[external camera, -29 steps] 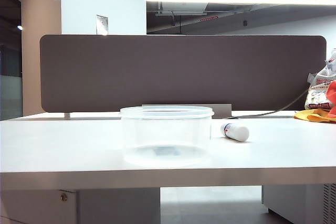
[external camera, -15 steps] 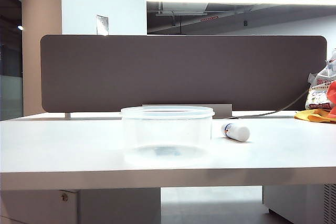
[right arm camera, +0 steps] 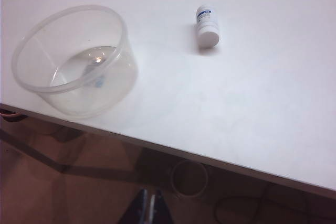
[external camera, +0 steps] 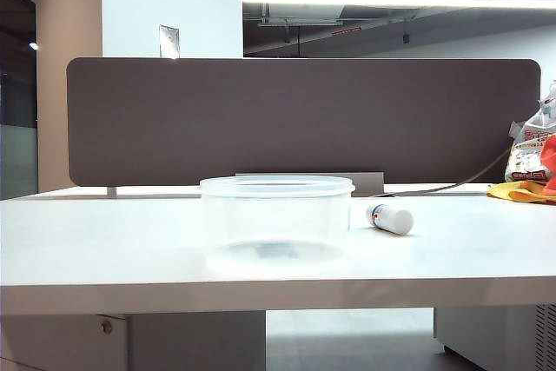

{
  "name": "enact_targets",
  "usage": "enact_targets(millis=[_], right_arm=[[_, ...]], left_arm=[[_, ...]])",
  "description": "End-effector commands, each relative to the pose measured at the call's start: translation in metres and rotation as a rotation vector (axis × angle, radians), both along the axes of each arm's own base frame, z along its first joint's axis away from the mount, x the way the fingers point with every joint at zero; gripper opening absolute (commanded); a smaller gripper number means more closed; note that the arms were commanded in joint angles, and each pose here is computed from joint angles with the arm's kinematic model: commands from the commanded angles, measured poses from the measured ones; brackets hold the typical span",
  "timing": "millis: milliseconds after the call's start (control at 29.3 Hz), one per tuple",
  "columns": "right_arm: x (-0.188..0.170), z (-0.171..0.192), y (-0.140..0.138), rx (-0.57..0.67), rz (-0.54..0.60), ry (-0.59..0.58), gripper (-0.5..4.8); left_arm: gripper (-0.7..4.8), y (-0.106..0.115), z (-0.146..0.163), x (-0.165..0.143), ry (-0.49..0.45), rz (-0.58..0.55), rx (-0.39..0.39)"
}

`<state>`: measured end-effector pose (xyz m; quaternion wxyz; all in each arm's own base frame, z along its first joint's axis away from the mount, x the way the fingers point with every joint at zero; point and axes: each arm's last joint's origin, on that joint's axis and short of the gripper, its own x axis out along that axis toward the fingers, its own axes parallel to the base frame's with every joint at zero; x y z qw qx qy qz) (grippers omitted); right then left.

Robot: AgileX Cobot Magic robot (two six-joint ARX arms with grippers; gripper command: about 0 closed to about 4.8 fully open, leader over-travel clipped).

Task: Remove the lid of the round box, pick up the small white medicine bottle inside, and place it on the table.

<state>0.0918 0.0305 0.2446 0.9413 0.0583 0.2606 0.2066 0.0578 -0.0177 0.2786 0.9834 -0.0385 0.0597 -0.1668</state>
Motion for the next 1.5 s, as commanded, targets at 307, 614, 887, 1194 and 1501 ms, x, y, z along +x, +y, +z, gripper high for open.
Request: enact_targets(millis=[307, 614, 887, 1194, 1501], right_arm=[[0.000, 0.003, 0.000, 0.005, 0.006, -0.019, 0.21], [0.000, 0.002, 0.000, 0.005, 0.006, -0.019, 0.21], [0.000, 0.003, 0.000, 0.004, 0.004, -0.019, 0.21], [0.000, 0.002, 0.000, 0.001, -0.001, -0.018, 0.21], [0.000, 0.003, 0.000, 0.002, -0.001, -0.023, 0.21]], left_arm=[[0.57, 0.000, 0.002, 0.000, -0.015, -0.009, 0.019], [0.57, 0.002, -0.011, 0.009, -0.137, 0.079, 0.194], [0.57, 0.007, -0.076, 0.037, -0.185, 0.243, 0.071], [0.57, 0.023, -0.105, 0.039, -0.194, 0.362, 0.028], [0.57, 0.029, -0.110, 0.039, -0.152, 0.420, 0.054]])
